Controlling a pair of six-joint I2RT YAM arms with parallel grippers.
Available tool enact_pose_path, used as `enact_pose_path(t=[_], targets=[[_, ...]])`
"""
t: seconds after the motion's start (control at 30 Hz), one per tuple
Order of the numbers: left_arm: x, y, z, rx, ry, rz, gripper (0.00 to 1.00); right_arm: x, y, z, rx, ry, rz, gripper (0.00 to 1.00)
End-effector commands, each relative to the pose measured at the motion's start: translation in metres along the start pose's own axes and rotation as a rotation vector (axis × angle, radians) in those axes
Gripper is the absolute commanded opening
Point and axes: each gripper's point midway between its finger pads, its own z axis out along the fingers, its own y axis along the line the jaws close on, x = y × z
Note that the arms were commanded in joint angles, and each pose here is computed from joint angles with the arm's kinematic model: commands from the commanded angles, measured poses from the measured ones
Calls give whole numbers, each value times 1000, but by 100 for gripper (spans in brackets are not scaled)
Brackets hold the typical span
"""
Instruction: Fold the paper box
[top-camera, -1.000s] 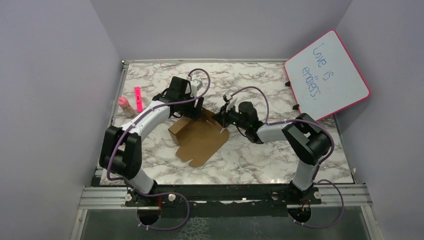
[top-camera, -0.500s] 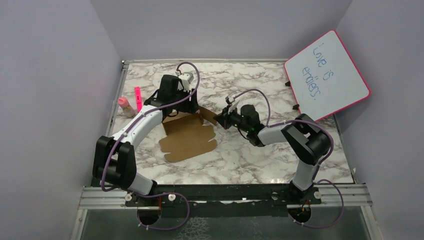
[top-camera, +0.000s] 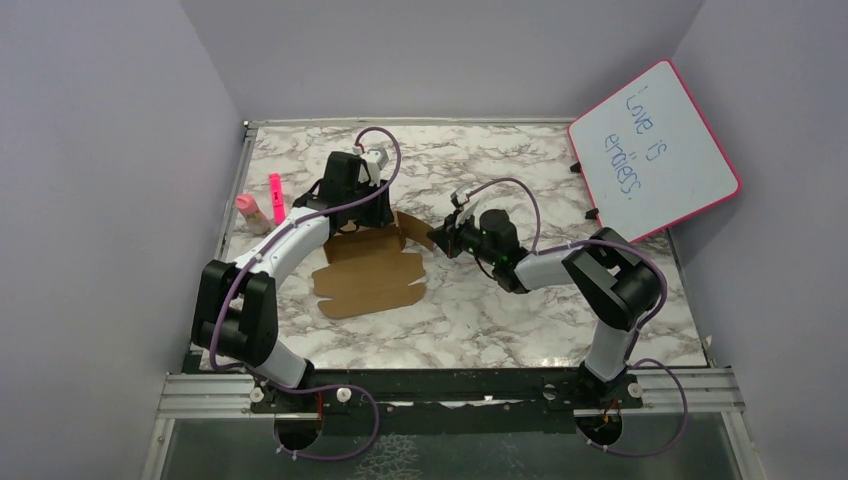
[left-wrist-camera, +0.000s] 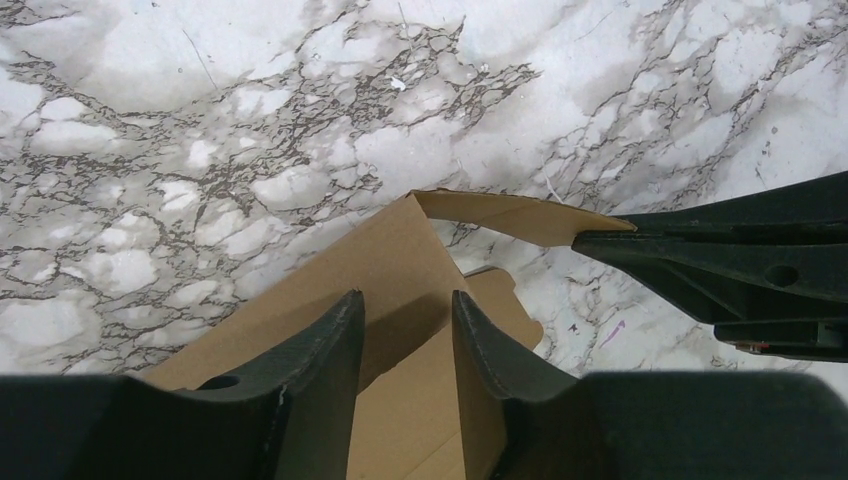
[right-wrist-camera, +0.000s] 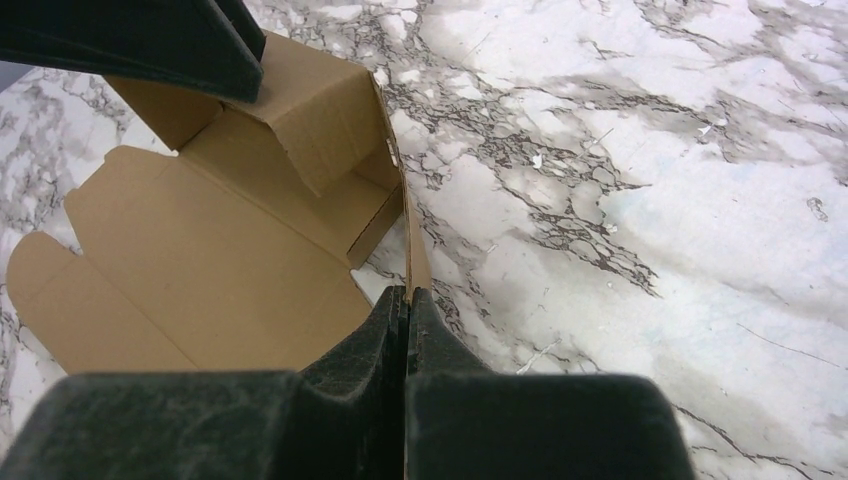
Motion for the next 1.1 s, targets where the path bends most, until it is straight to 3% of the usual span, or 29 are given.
enact_pose_path(t=[0.0, 0.6, 0.9, 1.07], targets=[[1, -8, 0, 44, 10, -14, 36, -11, 1, 4, 21, -13, 20, 4], [8, -20, 10, 94, 40, -48, 32, -7, 27, 9, 77, 0, 148, 8], [11, -24, 13, 109, 53, -58, 32, -7, 48, 13, 6, -11, 168, 15], [12, -24, 14, 105, 56, -56, 32, 2, 66, 20, -118, -18, 133, 20]])
